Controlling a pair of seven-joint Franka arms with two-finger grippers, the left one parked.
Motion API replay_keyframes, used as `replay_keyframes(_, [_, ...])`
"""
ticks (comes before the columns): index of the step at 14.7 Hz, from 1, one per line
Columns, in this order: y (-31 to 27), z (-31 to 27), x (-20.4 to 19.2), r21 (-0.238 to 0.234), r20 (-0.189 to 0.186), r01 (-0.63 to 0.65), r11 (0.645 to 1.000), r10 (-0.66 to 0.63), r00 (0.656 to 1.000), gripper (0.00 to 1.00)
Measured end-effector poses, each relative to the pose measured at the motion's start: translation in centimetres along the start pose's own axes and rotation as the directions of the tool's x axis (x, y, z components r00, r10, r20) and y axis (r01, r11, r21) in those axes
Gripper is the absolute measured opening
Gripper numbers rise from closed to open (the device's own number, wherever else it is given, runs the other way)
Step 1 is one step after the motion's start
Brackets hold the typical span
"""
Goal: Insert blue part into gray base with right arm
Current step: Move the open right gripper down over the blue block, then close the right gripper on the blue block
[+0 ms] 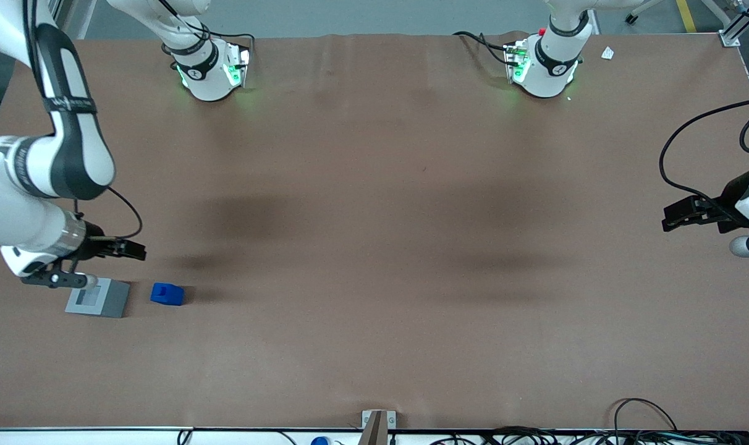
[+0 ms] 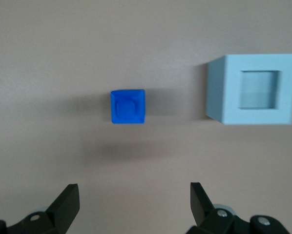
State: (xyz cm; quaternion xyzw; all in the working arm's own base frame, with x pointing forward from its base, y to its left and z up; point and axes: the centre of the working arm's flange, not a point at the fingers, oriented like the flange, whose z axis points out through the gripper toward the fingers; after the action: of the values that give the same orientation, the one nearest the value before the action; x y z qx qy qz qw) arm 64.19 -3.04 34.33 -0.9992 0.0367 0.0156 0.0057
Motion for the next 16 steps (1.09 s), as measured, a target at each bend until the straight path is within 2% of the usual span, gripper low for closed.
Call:
replay_keyframes(5, [-1.8, 8.2, 2.1, 0.007, -0.082, 0.025, 1.000, -0.025, 0.996, 1.00])
replay_keyframes(8, [-1.6, 10.9, 2.3, 0.007, -0.082, 0.021, 1.000, -0.021, 0.996, 1.00])
replay_keyframes(14, [0.0, 10.5, 2.9, 0.005, -0.096, -0.002, 1.000, 0.003, 0.995, 1.00])
replay_keyframes(16, [0.0, 10.6, 3.1, 0.006, -0.096, -0.003, 1.000, 0.003, 0.995, 0.96])
